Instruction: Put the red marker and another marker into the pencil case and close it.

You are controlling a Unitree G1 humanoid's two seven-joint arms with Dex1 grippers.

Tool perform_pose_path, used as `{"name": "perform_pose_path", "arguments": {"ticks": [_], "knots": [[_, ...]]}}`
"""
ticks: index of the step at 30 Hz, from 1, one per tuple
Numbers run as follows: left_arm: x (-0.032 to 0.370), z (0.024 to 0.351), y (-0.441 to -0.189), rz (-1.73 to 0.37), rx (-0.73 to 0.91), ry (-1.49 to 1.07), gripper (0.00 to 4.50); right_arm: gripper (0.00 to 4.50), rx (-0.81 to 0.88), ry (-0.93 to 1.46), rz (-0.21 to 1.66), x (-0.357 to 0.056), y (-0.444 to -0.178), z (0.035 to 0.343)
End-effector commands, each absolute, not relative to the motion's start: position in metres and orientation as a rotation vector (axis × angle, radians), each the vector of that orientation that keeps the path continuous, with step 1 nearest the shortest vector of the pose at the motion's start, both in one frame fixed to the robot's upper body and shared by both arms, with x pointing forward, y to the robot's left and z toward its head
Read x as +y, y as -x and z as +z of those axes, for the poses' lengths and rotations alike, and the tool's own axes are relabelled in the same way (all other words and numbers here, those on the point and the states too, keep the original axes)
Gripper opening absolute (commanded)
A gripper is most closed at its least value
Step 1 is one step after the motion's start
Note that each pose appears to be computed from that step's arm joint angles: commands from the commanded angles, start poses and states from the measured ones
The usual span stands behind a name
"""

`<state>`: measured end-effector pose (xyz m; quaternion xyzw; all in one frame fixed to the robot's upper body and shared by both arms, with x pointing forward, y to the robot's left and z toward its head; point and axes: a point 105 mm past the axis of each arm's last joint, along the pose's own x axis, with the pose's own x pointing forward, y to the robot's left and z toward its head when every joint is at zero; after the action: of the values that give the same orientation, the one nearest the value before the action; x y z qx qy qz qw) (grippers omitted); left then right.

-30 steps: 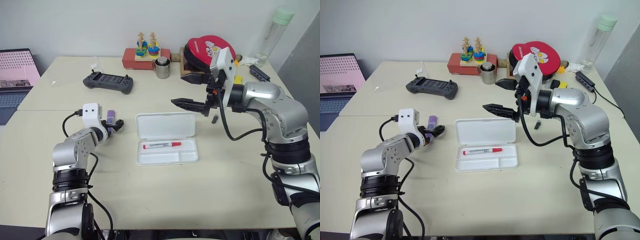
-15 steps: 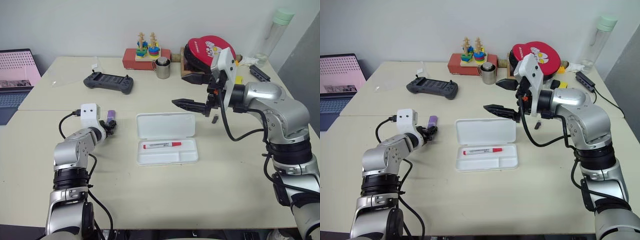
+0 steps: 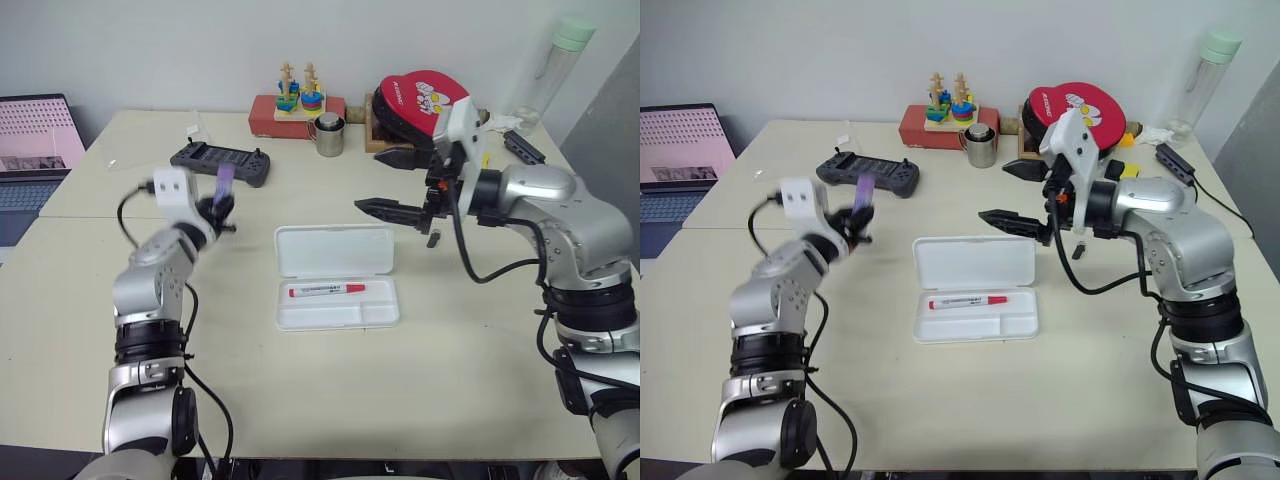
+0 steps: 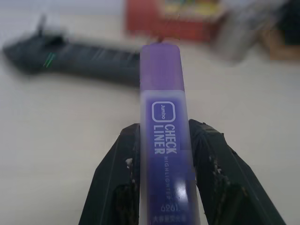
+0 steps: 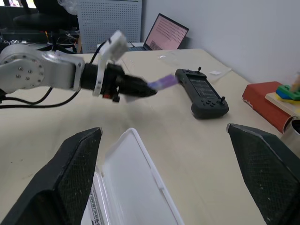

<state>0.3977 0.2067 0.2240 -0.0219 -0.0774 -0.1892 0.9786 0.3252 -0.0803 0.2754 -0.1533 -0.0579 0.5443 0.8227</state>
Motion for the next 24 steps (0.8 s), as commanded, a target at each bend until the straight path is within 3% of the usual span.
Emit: {"name": "perform_pose_path", "arguments": {"ticks": [1, 5, 10, 17, 24], "knots": [[0.139, 0.257, -0.339, -0.974, -0.267, -0.151, 1.21, 4.5, -0.138, 0.362, 1.218, -0.098, -0.3, 0.282], [0.117, 0.22, -0.299, -1.32, -0.057, -0.308, 1.21, 4.5, -0.079, 0.39, 1.232, -0.107, -0.29, 0.269], [0.119, 0.172, -0.276, -1.491, 0.177, -0.482, 1.21, 4.5, 0.002, 0.416, 1.264, -0.105, -0.274, 0.249], [0.134, 0.138, -0.278, -1.479, 0.322, -0.628, 1.21, 4.5, 0.094, 0.429, 1.338, -0.094, -0.253, 0.223], [0.135, 0.128, -0.285, -1.424, 0.346, -0.645, 1.21, 4.5, 0.134, 0.45, 1.337, -0.094, -0.252, 0.213]]}}
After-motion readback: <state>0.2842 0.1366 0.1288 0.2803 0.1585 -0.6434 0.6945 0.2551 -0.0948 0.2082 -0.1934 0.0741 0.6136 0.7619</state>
